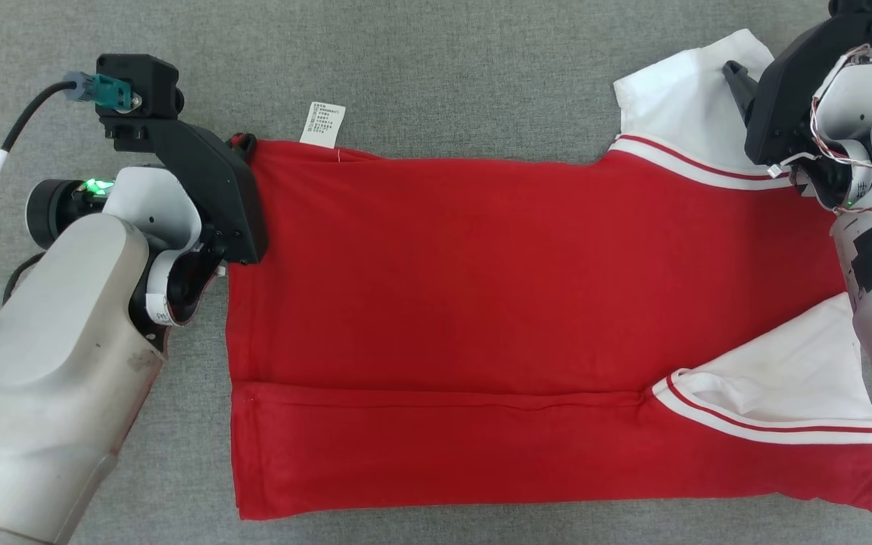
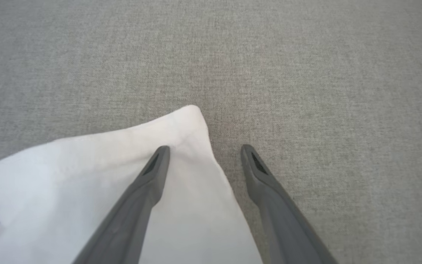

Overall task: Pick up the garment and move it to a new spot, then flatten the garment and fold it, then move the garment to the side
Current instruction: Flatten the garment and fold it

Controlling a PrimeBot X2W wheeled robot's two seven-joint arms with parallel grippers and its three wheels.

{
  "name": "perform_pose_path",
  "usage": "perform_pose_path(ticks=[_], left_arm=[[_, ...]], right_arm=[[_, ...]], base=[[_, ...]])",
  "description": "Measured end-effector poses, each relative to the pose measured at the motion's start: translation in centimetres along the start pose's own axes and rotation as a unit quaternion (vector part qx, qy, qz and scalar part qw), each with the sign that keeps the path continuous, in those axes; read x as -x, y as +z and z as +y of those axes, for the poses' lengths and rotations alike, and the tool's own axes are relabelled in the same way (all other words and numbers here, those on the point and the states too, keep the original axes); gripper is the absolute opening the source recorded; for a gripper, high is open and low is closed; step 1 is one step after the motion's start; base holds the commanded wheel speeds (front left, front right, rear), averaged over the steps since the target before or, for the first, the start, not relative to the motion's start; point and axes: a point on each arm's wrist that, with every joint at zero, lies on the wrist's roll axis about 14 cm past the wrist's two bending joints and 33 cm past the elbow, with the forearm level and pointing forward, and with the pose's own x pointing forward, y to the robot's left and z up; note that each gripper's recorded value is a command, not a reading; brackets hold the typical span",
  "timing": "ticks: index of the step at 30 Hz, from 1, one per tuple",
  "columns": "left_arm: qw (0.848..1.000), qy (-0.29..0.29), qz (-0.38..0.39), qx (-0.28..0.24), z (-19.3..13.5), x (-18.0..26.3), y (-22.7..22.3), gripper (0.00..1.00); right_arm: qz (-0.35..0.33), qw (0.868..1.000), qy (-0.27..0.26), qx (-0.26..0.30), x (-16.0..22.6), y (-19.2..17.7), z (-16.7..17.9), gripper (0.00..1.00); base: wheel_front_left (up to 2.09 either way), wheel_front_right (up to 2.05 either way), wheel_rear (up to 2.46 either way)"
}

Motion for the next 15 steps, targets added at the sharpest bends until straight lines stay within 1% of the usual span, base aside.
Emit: perform_pose_path(ticks=[1,2,3,5,9,12,15], left_arm=[[1.0,0.0,-0.001,0.0,0.0,-0.1,0.0,0.0],[1.0,0.0,-0.001,0.001,0.1,-0.2,-0.1,0.0],[1.0,0.0,-0.001,0.001,0.1,-0.3,-0.2,0.0],[1.0,0.0,-0.007,0.002,0.1,-0.5,0.0,0.0],[0.999,0.003,-0.036,0.002,0.1,-0.5,0.7,0.0],[0.998,0.005,-0.057,0.002,-0.1,-0.2,1.0,0.0],[0.997,0.005,-0.081,0.001,-0.3,0.4,1.4,0.0]], right_arm=[[0.004,1.0,0.001,0.001,-0.2,0.0,0.1,0.91],[0.004,1.0,0.001,0.001,-0.3,0.1,0.1,0.44],[0.003,1.0,0.002,0.003,-0.4,0.2,0.2,0.0],[-0.005,1.0,0.002,0.006,-0.6,0.4,0.3,0.0],[-0.058,0.998,-0.006,0.005,-0.2,2.1,-0.4,0.0],[-0.105,0.994,-0.008,-0.001,0.8,3.9,-0.6,0.0],[-0.135,0.991,-0.005,-0.007,1.8,4.7,-0.5,0.0]], base=[[0.0,0.0,0.0],[0.0,0.0,0.0],[0.0,0.0,0.0],[0.0,0.0,0.0],[0.0,0.0,0.0],[0.0,0.0,0.0],[0.0,0.0,0.0]])
